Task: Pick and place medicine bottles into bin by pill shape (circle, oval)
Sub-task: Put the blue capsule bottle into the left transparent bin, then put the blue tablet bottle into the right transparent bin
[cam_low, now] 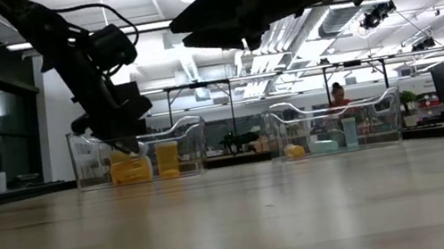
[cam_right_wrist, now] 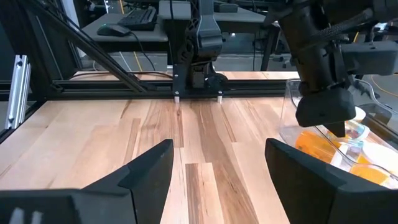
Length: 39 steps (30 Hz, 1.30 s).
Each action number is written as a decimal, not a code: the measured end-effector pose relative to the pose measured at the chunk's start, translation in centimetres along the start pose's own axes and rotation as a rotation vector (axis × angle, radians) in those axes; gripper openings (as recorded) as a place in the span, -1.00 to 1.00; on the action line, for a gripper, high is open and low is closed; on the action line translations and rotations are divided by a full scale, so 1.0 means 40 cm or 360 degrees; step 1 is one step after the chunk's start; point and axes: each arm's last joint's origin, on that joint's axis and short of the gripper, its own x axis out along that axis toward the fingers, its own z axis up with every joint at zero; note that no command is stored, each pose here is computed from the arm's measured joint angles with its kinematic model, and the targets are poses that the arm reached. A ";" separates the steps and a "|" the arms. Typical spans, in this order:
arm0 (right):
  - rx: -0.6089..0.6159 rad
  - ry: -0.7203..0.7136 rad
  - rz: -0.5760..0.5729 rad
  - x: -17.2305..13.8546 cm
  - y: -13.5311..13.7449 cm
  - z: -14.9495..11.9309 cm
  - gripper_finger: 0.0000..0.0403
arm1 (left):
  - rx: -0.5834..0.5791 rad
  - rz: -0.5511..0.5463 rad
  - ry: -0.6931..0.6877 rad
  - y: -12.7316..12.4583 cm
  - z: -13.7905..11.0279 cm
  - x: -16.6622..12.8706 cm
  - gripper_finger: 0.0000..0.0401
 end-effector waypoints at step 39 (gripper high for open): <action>-0.0081 -0.0036 0.0105 -0.017 0.058 0.004 0.23 | 0.0224 -0.1299 -0.1303 -0.194 -0.304 -0.333 0.07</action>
